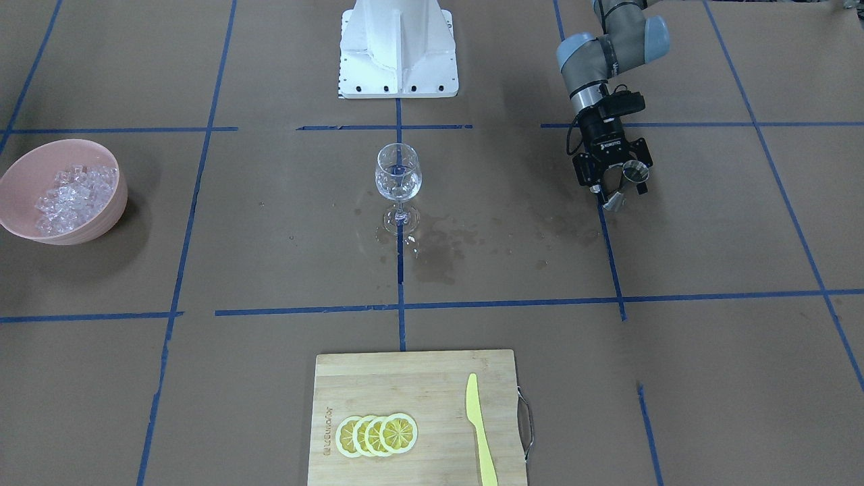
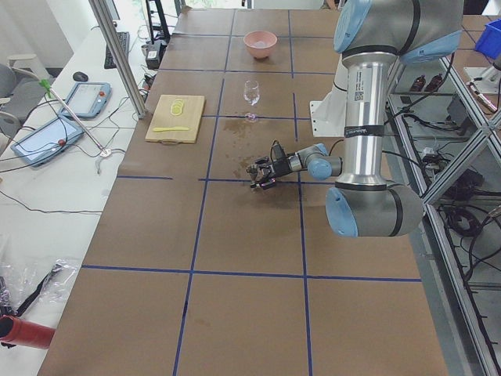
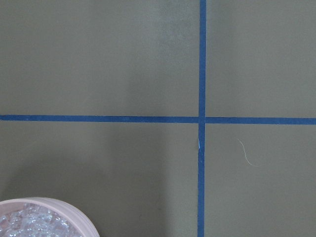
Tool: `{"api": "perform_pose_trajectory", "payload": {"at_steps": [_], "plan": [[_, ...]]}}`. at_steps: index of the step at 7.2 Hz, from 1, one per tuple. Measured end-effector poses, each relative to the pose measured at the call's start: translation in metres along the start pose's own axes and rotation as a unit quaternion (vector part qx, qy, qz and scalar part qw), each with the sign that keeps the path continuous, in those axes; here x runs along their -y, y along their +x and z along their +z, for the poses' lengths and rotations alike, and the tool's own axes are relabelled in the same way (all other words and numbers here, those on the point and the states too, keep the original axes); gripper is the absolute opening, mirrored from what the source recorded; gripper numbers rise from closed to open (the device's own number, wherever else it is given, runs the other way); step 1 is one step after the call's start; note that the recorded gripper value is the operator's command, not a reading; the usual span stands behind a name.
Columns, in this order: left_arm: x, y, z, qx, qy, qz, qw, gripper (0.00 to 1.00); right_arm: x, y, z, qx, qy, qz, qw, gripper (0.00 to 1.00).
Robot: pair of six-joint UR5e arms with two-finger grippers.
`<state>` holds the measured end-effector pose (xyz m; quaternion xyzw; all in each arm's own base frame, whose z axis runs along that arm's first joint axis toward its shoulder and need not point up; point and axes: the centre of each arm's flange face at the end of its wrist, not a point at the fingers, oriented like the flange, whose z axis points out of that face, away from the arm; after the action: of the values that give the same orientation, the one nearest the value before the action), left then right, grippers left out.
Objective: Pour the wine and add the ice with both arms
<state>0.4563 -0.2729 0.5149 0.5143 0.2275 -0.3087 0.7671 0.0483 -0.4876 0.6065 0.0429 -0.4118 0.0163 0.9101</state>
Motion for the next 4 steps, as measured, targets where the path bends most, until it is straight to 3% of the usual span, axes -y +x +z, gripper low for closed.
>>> {"api": "perform_pose_trajectory", "payload": {"at_steps": [3,4], "plan": [[-0.0005,-0.0014,-0.0004,0.001,-0.002,-0.001,1.0,0.65,-0.0004,0.0002,0.0001,0.0,0.0,0.0,1.0,1.0],[-0.0009,-0.0026,-0.0002,0.001,-0.002,0.0,1.0,0.53,-0.0004,0.0002,0.0002,0.0,0.0,0.0,1.0,1.0]]}}
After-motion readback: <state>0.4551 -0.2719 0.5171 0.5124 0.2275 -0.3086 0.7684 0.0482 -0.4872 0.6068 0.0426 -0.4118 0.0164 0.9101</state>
